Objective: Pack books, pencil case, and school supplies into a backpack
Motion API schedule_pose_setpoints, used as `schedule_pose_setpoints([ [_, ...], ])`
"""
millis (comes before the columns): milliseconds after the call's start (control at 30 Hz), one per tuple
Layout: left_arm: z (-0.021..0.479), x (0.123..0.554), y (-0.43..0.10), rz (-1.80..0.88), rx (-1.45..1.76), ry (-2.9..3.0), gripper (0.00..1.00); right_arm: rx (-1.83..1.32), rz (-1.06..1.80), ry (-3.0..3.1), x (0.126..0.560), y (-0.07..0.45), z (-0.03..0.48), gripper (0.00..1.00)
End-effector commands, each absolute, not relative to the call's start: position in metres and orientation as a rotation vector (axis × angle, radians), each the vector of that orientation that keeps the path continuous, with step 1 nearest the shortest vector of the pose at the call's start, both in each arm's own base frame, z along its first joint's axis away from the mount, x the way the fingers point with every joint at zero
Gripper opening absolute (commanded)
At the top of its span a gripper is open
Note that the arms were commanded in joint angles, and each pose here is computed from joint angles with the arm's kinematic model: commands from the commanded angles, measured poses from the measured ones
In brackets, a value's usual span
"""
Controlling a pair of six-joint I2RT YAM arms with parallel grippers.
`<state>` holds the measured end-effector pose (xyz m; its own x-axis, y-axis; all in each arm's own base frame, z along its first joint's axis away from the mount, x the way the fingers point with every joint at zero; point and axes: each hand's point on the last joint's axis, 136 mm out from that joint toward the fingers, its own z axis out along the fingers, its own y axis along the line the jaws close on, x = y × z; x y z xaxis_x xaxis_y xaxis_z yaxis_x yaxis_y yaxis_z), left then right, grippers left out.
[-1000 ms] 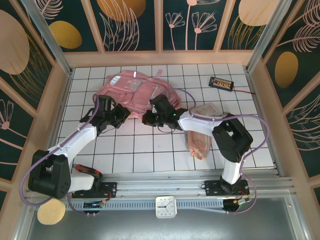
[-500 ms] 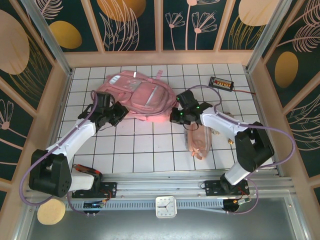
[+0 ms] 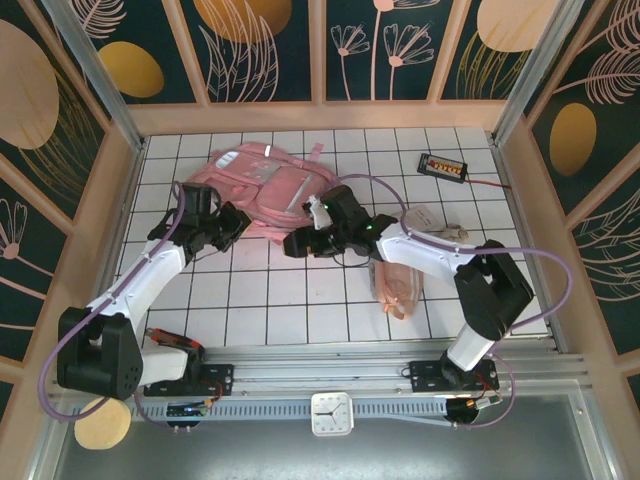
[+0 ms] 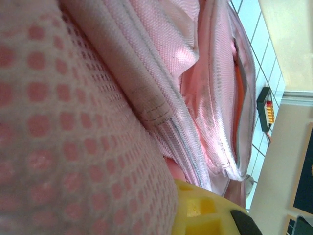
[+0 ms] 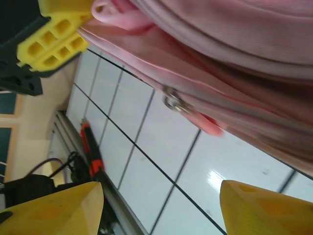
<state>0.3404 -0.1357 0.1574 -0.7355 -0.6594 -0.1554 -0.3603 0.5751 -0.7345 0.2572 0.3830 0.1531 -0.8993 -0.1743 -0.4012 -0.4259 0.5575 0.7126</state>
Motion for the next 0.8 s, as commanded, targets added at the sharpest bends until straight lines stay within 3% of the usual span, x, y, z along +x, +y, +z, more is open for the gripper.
schedule_pose_setpoints([
  [0,0.223,0.36,-0.154,-1.145,-0.688,2.24,0.0,-0.444,1.347,2.441,0.273,0.401,0.174,0.65],
  [467,0.251,0.36,-0.162,-1.213,-0.658,2.199,0.0,-0.332,1.226,2.468,0.297,0.396,0.159,0.65],
  [767,0.266,0.362,-0.164,-1.215,-0.625,2.193,0.0,-0.269,0.989,2.51,0.311,0.375,0.147,0.63],
])
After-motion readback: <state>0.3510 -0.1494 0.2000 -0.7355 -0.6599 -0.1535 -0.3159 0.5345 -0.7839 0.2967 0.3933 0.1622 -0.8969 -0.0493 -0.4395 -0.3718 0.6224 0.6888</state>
